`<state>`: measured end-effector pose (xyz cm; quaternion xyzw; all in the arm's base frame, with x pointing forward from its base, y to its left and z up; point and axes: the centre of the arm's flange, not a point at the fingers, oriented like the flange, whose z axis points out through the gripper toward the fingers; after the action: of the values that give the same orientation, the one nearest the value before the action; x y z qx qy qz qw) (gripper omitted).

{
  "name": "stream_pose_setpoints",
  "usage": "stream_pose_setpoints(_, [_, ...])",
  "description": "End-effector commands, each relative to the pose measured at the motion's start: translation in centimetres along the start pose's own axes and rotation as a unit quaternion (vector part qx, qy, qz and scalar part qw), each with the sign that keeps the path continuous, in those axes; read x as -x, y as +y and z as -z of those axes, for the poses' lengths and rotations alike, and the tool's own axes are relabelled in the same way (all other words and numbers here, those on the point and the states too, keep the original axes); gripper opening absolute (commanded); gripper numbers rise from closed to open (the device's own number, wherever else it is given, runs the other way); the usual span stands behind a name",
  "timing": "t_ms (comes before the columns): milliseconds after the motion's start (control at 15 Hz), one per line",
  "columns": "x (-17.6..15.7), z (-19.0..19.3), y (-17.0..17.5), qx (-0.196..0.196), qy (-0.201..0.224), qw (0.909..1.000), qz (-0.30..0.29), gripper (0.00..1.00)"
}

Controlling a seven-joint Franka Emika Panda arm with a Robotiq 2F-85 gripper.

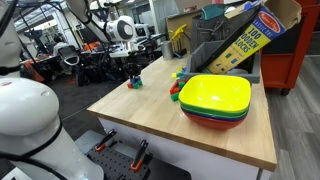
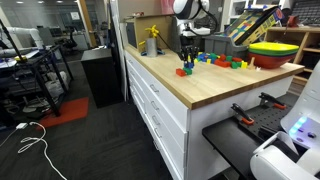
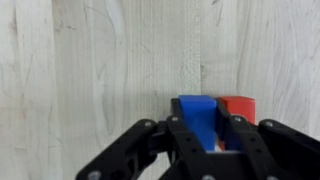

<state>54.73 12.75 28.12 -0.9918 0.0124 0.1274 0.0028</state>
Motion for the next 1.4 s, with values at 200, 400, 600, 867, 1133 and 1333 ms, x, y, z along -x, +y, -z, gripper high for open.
stream_pose_setpoints(200, [-0.89, 0.56, 0.09, -0.022, -0.006, 0.9995, -0.02, 0.08])
stream_pose_setpoints(400, [-1.17, 0.47, 0.32, -0.027, -0.003, 0.9992, -0.029, 0.08])
stream_pose_setpoints(600, [-1.38, 0.57, 0.69, -0.026, 0.001, 0.9991, -0.035, 0.08])
stream_pose_setpoints(867, [-1.55, 0.74, 1.06, -0.023, 0.003, 0.999, -0.038, 0.08])
stream_pose_setpoints(1133, [-1.49, 0.75, 1.01, -0.022, 0.003, 0.9991, -0.036, 0.08])
stream_pose_setpoints(1333, [-1.49, 0.6, 0.96, -0.021, 0.002, 0.9991, -0.035, 0.08])
